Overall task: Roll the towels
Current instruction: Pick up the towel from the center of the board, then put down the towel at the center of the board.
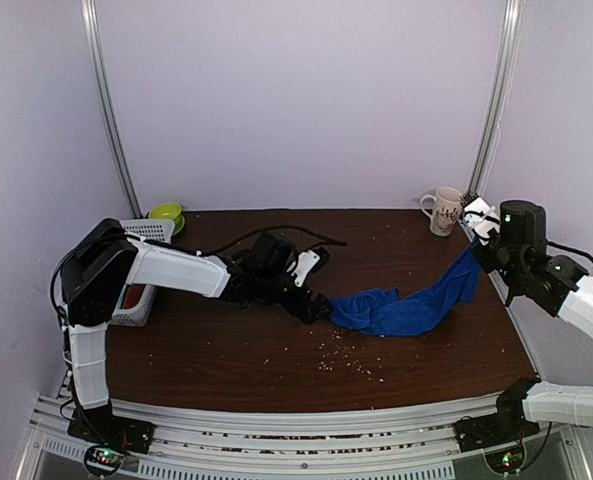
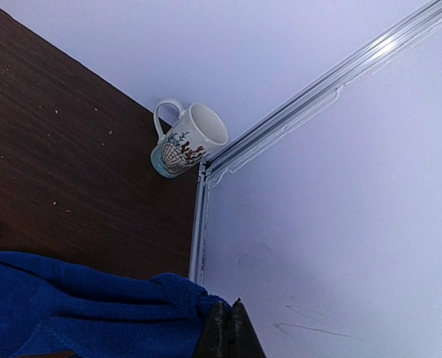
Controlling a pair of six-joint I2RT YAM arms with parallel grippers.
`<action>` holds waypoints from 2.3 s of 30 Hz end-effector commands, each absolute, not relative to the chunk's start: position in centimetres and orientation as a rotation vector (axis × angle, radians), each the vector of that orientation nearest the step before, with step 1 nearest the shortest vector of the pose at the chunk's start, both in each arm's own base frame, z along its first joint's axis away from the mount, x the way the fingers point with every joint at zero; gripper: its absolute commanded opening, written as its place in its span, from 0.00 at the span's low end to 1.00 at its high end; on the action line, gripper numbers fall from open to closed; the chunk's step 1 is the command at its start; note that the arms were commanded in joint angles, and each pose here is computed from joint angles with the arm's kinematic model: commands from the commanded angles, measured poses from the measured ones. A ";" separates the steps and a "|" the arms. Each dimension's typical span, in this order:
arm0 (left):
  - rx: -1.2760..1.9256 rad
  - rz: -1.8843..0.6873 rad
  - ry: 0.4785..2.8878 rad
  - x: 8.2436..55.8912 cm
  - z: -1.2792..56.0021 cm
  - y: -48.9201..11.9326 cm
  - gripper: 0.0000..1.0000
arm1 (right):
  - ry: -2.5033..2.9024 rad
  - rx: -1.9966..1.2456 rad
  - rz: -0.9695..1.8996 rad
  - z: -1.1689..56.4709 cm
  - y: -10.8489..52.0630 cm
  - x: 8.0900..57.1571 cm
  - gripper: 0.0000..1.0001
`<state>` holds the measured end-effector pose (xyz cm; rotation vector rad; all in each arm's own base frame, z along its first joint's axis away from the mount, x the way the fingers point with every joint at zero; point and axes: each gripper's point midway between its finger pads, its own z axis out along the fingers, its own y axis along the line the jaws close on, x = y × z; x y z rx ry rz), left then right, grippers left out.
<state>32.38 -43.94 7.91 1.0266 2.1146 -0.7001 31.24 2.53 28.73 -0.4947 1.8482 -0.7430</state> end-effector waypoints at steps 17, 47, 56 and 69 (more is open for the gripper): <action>0.952 -1.161 2.009 30.4 7.6 -50.0 0.73 | 1.805 -0.407 -0.665 28.8 2.6 31.0 0.00; 0.556 -0.648 1.974 32.7 19.7 -38.1 0.00 | 1.745 -0.581 -0.424 30.5 6.7 30.7 0.00; 0.315 -0.243 2.001 31.8 21.2 -26.9 0.00 | 1.733 -0.694 -0.349 30.7 9.0 31.4 0.00; 0.228 -0.090 2.210 32.8 10.4 -20.4 0.00 | 2.063 -0.827 -0.677 17.7 7.6 37.5 0.00</action>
